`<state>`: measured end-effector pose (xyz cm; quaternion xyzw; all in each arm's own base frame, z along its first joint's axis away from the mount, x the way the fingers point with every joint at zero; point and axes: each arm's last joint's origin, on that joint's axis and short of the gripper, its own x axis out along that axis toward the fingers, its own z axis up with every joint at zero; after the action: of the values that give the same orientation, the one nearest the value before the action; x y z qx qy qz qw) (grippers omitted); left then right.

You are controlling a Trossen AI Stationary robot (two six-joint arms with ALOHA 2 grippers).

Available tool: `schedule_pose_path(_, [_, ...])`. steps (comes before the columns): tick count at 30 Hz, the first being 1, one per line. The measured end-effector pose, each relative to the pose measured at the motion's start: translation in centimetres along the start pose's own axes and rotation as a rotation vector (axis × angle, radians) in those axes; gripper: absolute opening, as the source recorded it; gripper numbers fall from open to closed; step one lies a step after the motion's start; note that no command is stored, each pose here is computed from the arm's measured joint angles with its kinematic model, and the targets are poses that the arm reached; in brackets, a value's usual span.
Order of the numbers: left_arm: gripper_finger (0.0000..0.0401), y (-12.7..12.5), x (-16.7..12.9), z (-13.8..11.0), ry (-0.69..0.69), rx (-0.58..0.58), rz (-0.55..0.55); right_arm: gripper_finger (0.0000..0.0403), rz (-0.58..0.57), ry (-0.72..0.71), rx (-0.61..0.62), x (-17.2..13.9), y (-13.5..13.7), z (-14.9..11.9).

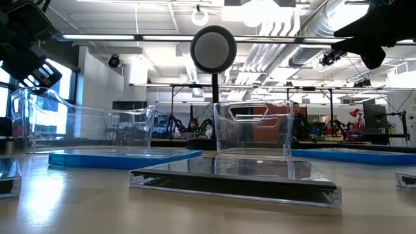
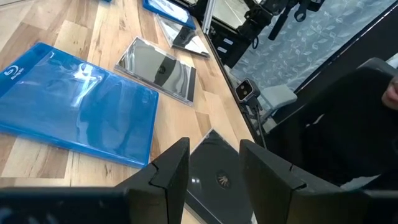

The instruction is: Pick & place jewel cases by type

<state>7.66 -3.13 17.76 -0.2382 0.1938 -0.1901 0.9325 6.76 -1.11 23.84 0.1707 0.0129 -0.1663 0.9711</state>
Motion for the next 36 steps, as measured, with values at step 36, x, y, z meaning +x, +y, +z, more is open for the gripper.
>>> schedule_pose_path(36, [0.0140,-0.6,-0.1,1.1,-0.117,-0.044,-0.048,0.0157,0.000,0.000,0.000,0.0,0.0,0.0])
